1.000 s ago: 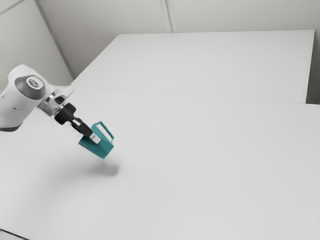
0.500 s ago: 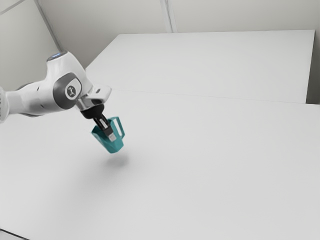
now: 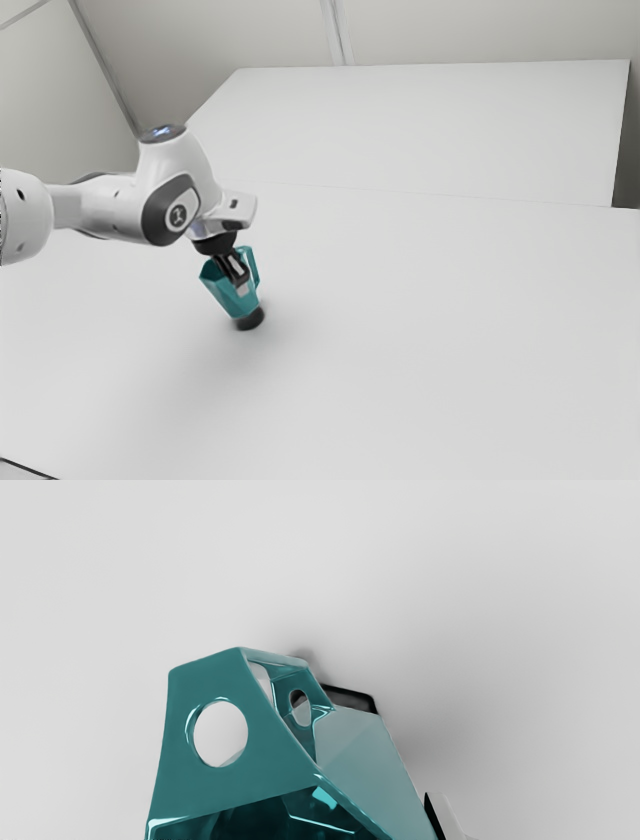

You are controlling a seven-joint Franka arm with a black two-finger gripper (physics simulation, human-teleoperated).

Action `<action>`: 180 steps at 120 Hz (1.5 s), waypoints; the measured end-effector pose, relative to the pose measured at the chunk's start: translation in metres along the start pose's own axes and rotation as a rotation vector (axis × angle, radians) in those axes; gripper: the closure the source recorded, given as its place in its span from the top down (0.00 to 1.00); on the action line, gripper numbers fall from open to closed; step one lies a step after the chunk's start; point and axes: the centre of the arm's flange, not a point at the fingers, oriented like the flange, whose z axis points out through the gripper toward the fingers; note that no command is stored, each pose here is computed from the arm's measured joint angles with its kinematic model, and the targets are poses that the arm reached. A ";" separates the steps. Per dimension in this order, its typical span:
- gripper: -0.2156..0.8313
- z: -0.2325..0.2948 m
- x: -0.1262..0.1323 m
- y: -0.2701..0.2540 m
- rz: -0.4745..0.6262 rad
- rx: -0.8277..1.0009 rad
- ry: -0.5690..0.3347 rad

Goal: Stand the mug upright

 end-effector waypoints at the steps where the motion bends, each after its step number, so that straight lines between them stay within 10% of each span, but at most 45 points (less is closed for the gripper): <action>1: 0.07 0.001 0.000 0.000 -0.003 0.000 -0.001; 44: 0.11 0.026 0.005 0.000 -0.092 -0.004 -0.021; 99: 0.69 -0.007 0.008 0.011 -0.133 0.004 0.005; 180: 0.79 -0.189 0.056 -0.085 -0.288 0.010 0.104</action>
